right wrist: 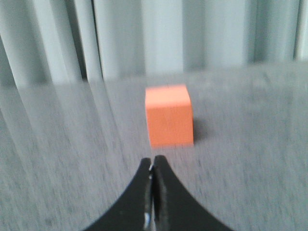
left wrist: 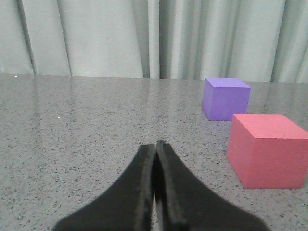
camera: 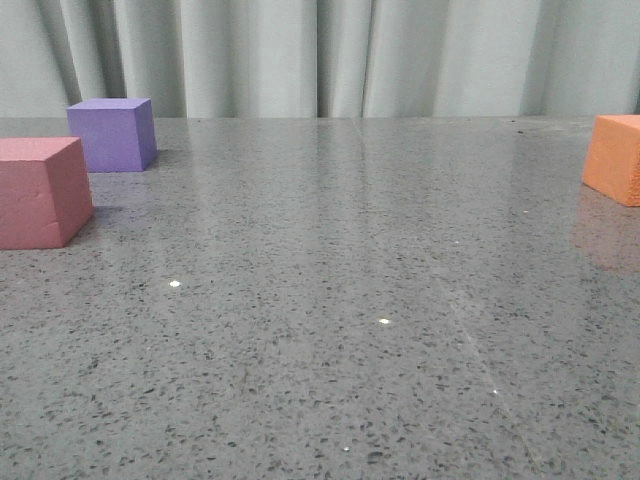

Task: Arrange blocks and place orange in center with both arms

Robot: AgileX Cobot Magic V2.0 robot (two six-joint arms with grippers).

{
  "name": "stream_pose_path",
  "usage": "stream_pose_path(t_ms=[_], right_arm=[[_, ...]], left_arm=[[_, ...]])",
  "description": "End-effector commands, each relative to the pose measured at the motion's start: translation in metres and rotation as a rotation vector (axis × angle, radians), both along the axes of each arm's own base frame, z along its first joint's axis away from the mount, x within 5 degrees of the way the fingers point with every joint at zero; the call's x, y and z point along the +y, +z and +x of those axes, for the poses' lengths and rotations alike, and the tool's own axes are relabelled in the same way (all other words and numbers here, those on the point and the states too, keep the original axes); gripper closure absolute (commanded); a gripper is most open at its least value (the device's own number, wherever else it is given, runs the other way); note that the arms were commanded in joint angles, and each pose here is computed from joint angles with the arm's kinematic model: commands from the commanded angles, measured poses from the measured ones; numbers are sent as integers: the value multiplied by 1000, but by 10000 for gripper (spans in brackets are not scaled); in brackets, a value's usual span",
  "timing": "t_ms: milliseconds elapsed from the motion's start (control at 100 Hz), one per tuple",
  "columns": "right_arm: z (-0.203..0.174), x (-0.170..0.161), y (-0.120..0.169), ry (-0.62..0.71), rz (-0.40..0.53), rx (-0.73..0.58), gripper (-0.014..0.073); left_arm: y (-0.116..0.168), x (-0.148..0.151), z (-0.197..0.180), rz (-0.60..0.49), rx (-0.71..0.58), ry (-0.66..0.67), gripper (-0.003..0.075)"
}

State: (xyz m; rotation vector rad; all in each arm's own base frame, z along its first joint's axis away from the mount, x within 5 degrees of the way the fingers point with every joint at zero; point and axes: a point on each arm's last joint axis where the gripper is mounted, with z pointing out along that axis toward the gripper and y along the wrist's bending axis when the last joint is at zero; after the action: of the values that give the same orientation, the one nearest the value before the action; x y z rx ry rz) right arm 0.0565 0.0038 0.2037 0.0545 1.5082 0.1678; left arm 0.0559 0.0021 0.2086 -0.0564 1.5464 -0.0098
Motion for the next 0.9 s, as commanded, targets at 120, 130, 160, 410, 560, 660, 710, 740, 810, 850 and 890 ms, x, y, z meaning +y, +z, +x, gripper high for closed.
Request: stream_pose_path(t_ms=[120,130,160,410,560,660,710,740,810,850,890], right_arm=[[-8,-1,48,-3,76,-67,662],[-9,-1,53,-4,81,-64,662],[-8,-2,58,-14,85,16,662],[9,-4,140,-60,33,395,662],[41,-2,171,-66,18,491,662],[65,0,177,-63,16,497,662],[77,0,175,-60,14,498,662],[85,1,173,-60,12,510,662],[100,2,167,-56,2,533,643],[106,3,165,-54,-9,541,599],[113,3,162,-52,-12,553,524]], left_arm=[[-9,-1,0,-8,-67,-13,733],[-9,-1,0,-8,-67,-13,733],[-9,-1,0,-8,-67,-13,733],[-9,-1,0,-8,-67,-13,733],[-9,-1,0,-8,-67,-13,733],[-9,-1,0,-8,-67,-13,733],[-9,-1,0,-8,-67,-13,733],[-9,-1,0,-8,-67,-13,733],[-9,-1,0,-8,-67,-13,733],[-9,-1,0,-8,-67,-13,733],[-9,-1,0,-8,-67,-13,733]])
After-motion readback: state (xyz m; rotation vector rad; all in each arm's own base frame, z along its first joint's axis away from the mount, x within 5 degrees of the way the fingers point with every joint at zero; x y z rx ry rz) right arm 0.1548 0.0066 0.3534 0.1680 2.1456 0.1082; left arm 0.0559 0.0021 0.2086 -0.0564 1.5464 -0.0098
